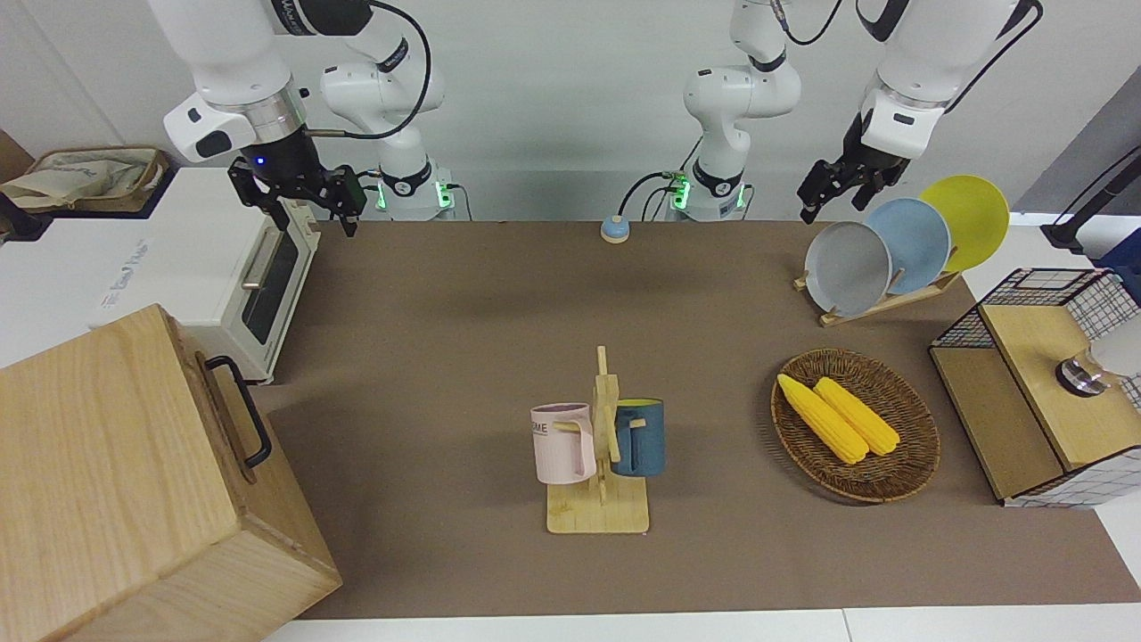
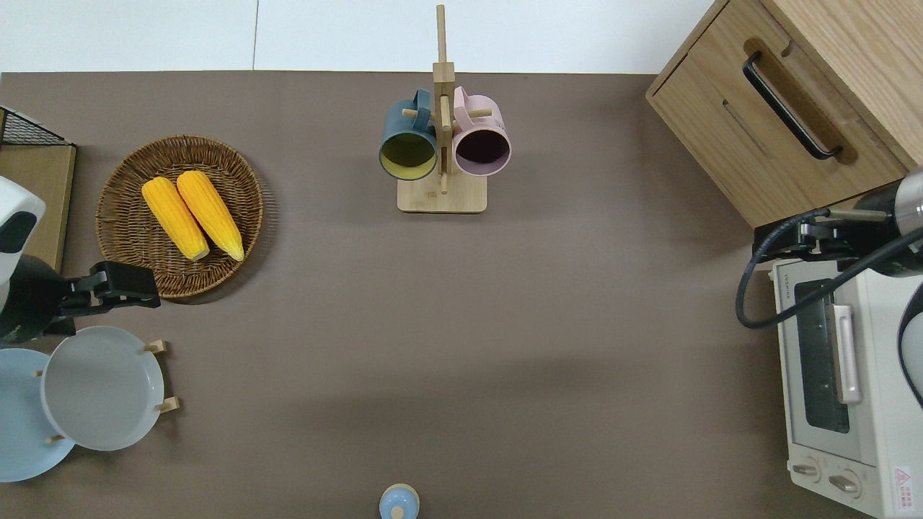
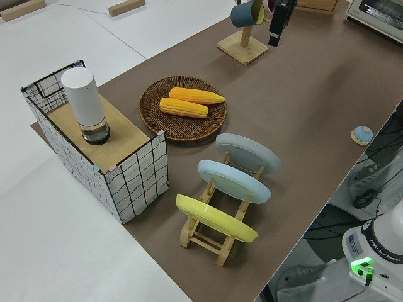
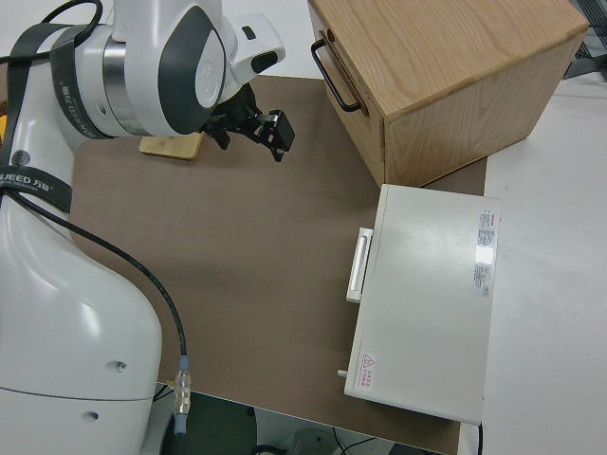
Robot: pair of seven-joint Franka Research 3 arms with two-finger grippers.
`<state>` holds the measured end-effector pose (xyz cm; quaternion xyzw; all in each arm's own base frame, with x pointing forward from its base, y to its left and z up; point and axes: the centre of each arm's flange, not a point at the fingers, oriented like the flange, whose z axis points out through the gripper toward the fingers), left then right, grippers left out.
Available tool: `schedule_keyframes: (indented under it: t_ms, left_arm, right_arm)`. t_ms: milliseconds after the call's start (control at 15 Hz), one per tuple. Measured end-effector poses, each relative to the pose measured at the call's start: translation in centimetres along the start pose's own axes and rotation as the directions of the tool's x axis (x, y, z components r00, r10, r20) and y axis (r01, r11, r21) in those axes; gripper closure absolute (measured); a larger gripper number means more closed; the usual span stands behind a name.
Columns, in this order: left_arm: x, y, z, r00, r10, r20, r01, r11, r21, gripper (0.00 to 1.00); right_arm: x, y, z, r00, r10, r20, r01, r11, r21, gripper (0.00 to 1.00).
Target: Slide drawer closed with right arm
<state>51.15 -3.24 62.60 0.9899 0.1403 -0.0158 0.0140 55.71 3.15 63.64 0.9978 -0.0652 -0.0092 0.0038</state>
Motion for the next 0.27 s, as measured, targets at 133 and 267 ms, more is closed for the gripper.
schedule_keyframes:
  t_ms: [133,267]
  left_arm:
    - [0.00,0.00,0.00,1.0000,0.000,0.000,0.000,1.000,0.000,0.00]
    - [0.00,0.00,0.00,1.0000,0.000,0.000,0.000,1.000,0.000,0.00]
  right_arm:
    - [-0.08,-0.53,0.04,1.000,-0.024,0.001,0.024,1.000,0.000,0.01]
    - [-0.06,-0.69,0.11,0.999,-0.036,0.002,0.036,0.999,0.000,0.01]
